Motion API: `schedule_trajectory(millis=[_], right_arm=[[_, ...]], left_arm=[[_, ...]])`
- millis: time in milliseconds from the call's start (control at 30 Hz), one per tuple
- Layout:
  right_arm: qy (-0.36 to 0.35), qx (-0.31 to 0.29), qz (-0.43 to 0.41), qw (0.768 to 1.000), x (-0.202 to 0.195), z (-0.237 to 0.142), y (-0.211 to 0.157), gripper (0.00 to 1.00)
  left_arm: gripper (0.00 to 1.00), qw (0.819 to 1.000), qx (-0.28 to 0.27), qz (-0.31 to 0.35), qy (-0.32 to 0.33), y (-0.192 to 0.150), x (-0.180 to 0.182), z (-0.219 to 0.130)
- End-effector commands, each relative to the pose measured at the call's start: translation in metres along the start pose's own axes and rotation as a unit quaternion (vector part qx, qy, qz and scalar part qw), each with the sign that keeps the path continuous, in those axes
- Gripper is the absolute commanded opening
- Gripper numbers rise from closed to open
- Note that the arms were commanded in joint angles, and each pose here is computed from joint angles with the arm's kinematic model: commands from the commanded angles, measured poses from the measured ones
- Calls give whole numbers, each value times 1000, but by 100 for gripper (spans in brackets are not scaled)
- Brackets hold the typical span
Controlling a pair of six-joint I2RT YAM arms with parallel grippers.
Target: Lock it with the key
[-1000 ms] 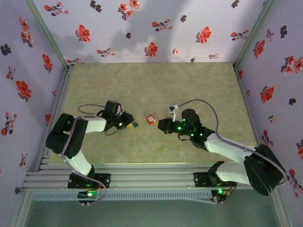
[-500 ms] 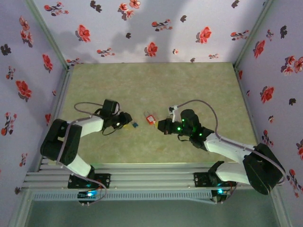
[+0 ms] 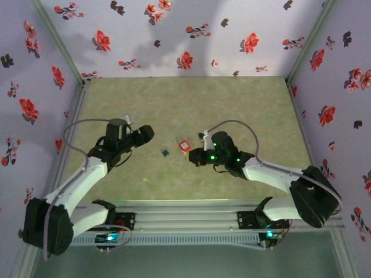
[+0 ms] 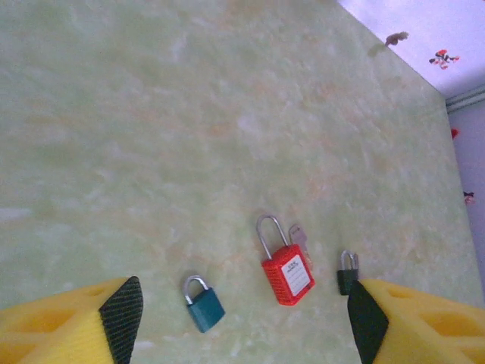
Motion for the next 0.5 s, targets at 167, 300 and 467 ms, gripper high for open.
schedule_trajectory(millis=[167, 300, 467], right_arm=[[-69, 31, -25, 997, 16, 35, 7, 0], [-110, 42, -13, 993, 15, 53, 11, 0], [-157, 57, 7, 986, 10, 74, 21, 0]], left_arm=[[93, 994, -60, 28, 83, -19, 28, -28], [100, 990, -92, 28, 99, -27, 37, -37], [100, 987, -106, 31, 114, -32, 44, -39]])
Point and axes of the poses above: each hand's point on the last joint's axis, 136 mm out from that joint toward the fingers, its own z axis out along the fingers, its own x axis along the line the jaws close on, y = z × x, the point moved 9 cm from there along -z, back along the fingers, and after that the axes turned 10 degrees about z, right-handed, at the moved point
